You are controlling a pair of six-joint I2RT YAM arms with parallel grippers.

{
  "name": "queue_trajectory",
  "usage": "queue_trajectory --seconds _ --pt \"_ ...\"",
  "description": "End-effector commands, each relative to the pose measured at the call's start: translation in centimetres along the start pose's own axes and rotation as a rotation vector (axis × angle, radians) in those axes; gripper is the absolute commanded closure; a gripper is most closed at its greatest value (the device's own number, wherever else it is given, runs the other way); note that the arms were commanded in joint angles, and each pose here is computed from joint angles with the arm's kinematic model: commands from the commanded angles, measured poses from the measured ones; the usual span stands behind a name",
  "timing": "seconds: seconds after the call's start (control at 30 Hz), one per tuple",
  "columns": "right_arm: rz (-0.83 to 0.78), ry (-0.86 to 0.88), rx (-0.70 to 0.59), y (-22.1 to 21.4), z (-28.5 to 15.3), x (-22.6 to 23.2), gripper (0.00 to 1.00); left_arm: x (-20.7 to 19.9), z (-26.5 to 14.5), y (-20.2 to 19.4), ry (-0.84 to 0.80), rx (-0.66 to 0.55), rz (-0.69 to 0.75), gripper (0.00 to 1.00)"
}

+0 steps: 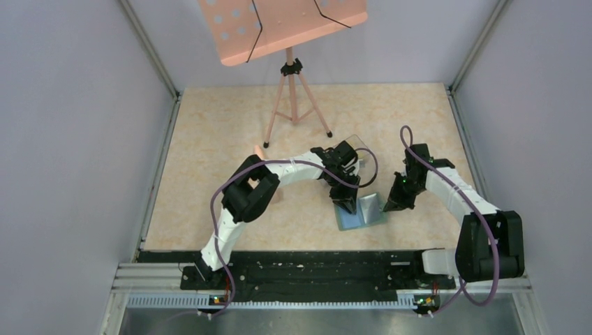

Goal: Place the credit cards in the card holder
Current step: Open the card holder at the center of the board.

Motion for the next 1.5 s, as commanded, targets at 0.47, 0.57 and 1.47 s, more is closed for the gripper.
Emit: queue_trajectory --seconds 0.47,0.57,1.47 --pt "0.02 0.005 0.029 0.6 1.5 0.0 1.0 -0.1 -0.1 -0.3 -0.001 0.023 0.021 0.75" --pt "0.018 0.022 0.011 1.4 2.0 0.3 1.0 0.0 0.0 -0.3 -0.001 0.026 0.021 0.75" --pt "0.043 -0.022 -0.207 6.7 2.6 0.3 1.0 0.1 0.6 0.0 0.005 0.039 0.024 0.76"
Point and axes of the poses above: each gripper's point midway between its finger pads, its own z axis out along the fingers, its own x axis along the line the jaws close on, y = z × x, the point moved 6 cm from there along -z, back along the fingers, and after that the axes turned 2 degrees about -z, right-handed, at the moved point
